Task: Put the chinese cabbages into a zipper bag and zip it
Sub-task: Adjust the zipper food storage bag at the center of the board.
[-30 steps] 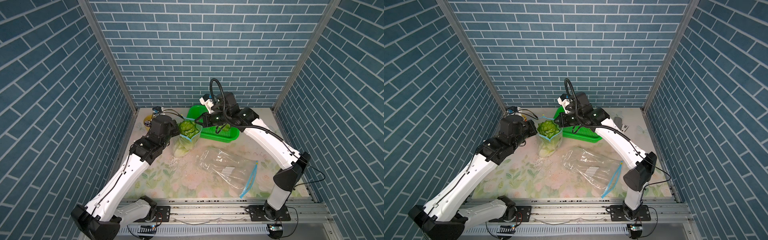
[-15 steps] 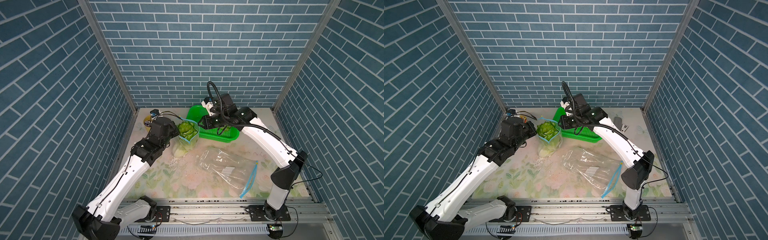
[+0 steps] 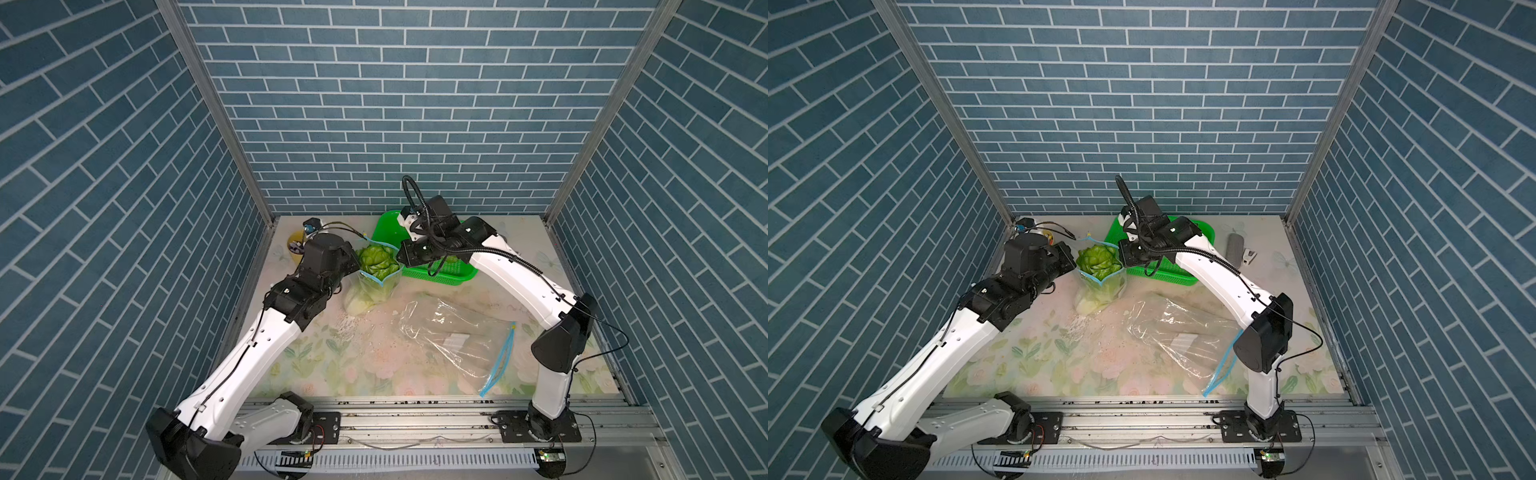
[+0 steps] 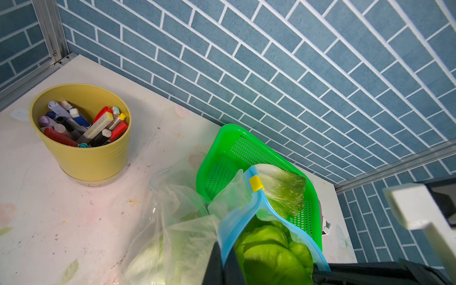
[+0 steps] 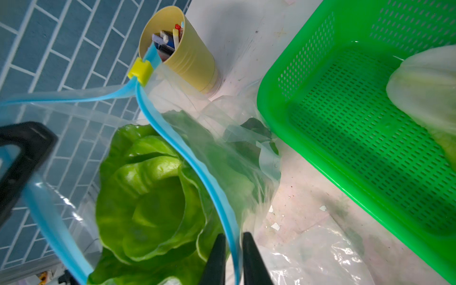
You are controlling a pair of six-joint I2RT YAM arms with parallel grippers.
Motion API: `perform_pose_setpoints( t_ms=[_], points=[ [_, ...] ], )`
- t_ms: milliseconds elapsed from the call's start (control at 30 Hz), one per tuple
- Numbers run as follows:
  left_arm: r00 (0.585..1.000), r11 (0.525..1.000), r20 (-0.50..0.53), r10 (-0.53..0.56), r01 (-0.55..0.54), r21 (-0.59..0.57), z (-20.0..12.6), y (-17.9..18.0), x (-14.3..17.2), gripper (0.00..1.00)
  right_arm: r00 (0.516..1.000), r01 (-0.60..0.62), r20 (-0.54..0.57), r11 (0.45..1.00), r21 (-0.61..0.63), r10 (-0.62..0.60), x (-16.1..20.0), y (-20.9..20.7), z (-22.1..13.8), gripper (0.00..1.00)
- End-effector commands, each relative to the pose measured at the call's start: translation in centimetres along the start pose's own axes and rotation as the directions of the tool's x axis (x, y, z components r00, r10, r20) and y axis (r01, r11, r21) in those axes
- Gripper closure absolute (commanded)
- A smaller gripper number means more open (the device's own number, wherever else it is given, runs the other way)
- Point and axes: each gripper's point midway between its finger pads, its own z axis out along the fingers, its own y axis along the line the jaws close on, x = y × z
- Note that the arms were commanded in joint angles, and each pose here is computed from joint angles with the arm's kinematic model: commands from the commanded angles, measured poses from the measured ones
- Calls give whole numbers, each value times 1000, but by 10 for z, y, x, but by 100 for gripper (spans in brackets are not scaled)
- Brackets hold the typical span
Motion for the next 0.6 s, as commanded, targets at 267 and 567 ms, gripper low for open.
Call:
perform_pose_setpoints(
  t_ms=[267, 567],
  points=[
    [1000, 997, 12, 19, -20, 80, -31, -21, -25, 100, 958, 233, 187, 970, -72, -216, -60, 44, -52, 100],
    [998, 996, 23, -64, 63, 61, -29, -14, -22, 100, 926, 341, 218, 931, -134, -307, -76, 65, -45, 100]
  ],
)
